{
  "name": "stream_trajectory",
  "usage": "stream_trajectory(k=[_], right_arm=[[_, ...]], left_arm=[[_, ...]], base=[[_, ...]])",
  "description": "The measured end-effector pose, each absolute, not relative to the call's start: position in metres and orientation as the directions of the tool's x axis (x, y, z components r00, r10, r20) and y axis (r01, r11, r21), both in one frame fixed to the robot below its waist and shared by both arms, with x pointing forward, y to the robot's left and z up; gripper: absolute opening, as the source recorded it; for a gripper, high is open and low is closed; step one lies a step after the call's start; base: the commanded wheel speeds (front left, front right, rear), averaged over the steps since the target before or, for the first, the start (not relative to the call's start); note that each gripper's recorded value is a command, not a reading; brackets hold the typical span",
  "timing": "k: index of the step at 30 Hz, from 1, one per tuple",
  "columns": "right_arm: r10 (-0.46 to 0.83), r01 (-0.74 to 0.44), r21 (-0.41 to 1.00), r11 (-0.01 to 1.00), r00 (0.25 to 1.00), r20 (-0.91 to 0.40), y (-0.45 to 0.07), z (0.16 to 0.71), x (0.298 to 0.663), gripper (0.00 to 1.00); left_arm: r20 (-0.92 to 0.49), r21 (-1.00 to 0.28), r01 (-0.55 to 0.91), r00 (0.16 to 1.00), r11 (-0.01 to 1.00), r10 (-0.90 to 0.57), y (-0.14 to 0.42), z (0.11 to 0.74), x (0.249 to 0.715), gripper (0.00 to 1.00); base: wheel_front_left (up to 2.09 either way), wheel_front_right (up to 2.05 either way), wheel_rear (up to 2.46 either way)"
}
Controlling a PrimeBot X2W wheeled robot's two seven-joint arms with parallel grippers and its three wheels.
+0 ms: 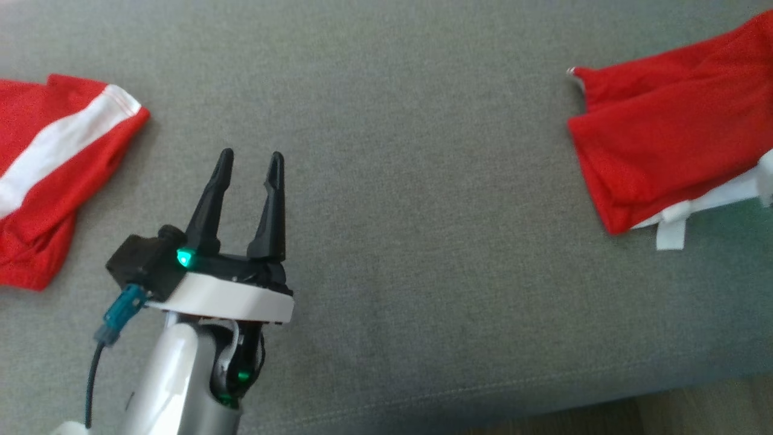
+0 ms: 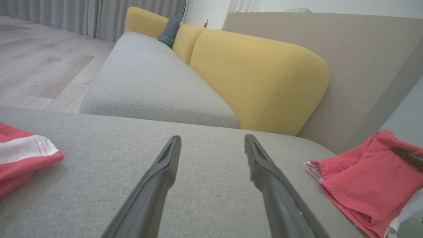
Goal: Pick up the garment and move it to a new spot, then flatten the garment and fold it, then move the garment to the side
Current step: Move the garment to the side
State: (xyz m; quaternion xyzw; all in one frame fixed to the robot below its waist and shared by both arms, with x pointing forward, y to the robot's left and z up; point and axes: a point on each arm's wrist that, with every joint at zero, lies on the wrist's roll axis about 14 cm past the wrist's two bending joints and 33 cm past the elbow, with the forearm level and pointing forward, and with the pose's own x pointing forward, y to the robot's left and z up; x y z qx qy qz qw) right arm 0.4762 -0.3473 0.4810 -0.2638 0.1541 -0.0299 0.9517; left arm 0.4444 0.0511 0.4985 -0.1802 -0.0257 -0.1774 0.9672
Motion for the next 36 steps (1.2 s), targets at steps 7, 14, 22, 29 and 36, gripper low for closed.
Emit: stream_trajectory(k=[7,14,22,29,36], right_arm=[[-0.163,0.008,-0.519,0.855,0.954,-0.253,-0.359,0.487,0.486,0.00],[-0.172,0.033,-0.503,0.864,0.957,-0.233,-0.361,0.493,0.488,0.08],[-0.151,0.060,-0.460,0.886,0.975,-0.162,-0.347,0.516,0.489,1.00],[-0.085,0.059,-0.396,0.916,0.995,-0.048,-0.313,0.552,0.492,1.00],[-0.001,0.005,-0.266,0.964,1.000,0.014,-0.262,0.556,0.476,1.00]], left_arm=[[0.078,-0.347,0.336,0.941,0.876,-0.330,0.054,0.480,0.456,1.00],[0.076,-0.354,0.349,0.935,0.868,-0.345,0.048,0.475,0.462,1.00],[0.087,-0.347,0.363,0.930,0.865,-0.356,0.047,0.482,0.458,1.00],[0.133,-0.330,0.356,0.935,0.875,-0.330,0.055,0.506,0.449,1.00],[0.143,-0.320,0.313,0.949,0.895,-0.280,0.072,0.519,0.426,1.00]], base=[[0.00,0.00,0.00],[0.00,0.00,0.00],[0.00,0.00,0.00],[0.00,0.00,0.00],[0.00,0.00,0.00]])
